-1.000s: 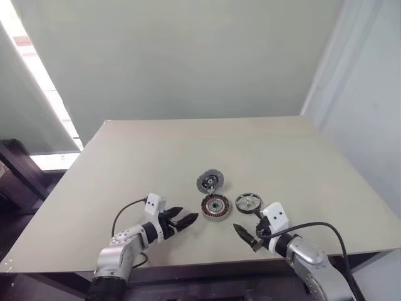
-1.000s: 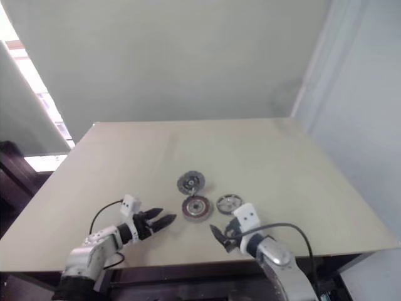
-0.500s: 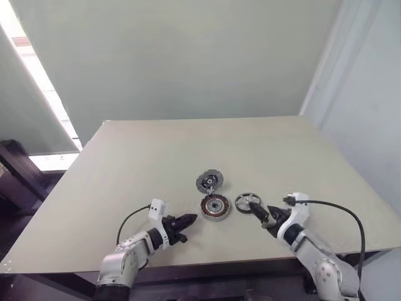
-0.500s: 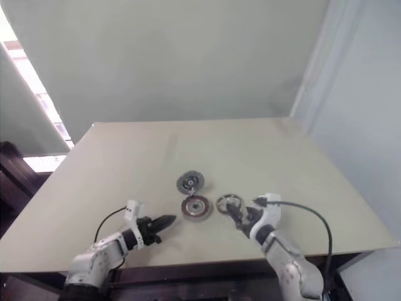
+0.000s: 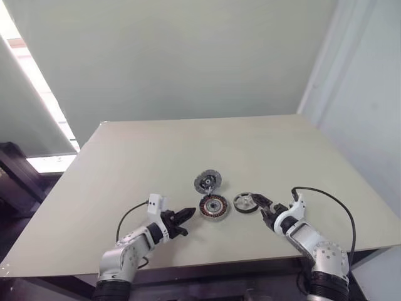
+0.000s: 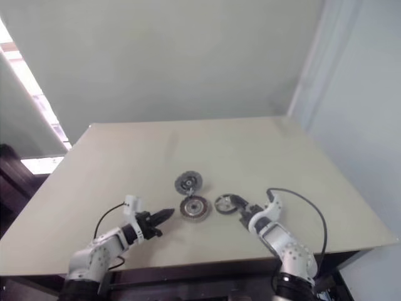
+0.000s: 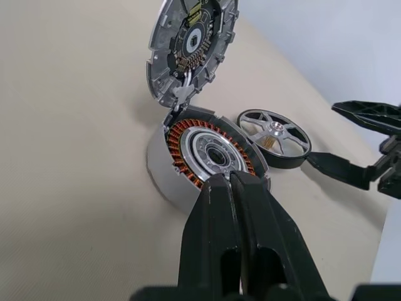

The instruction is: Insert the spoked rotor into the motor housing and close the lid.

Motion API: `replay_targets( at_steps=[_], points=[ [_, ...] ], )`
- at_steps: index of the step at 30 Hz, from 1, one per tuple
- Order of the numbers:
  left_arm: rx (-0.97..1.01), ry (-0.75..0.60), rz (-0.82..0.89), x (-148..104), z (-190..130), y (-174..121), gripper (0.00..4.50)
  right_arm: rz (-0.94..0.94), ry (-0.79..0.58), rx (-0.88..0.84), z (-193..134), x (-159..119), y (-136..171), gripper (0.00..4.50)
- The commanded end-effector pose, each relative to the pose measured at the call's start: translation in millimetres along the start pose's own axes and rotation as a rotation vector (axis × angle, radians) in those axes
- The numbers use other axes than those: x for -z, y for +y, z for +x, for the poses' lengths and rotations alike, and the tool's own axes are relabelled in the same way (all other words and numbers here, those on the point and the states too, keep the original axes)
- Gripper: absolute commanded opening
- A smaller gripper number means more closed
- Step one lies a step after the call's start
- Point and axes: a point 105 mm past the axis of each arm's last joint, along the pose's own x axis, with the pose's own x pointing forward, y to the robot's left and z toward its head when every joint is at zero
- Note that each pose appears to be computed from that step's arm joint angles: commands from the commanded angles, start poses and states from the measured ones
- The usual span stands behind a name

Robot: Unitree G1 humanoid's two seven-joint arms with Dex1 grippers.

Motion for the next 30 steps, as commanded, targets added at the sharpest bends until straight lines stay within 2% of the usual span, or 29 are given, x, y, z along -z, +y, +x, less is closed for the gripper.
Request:
replay_targets(
  at_steps=[1, 7, 9, 12, 20, 30],
  points=[
    [0.01, -0.045, 0.048, -16.9, -0.1, -2.9, 0.04, 0.023, 0.041, -0.064, 7.2, 5.3, 16.9, 4.5],
    [0.005, -0.042, 0.06, -17.2, 0.0, -2.2, 0.04, 0.02, 0.094, -0.068, 17.1, 15.9, 22.3, 4.5],
    [0.004, -0.039, 0.063, -16.3, -0.2, -2.2, 0.0, 0.018, 0.091, -0.065, 19.4, 15.9, 22.7, 4.13],
    [0.001, -0.038, 0.067, -16.0, -0.6, -1.5, 0.0, 0.016, 0.08, -0.064, 20.5, 14.5, 22.8, 3.27],
    [-0.012, -0.039, 0.077, -16.5, -2.1, 1.3, 0.0, 0.023, 0.064, -0.054, 19.3, 12.6, 19.6, 0.39],
    [-0.012, -0.048, 0.08, -17.2, -0.7, 2.0, 0.0, 0.043, 0.0, -0.118, 13.2, 1.6, 28.7, 0.35]
  ],
)
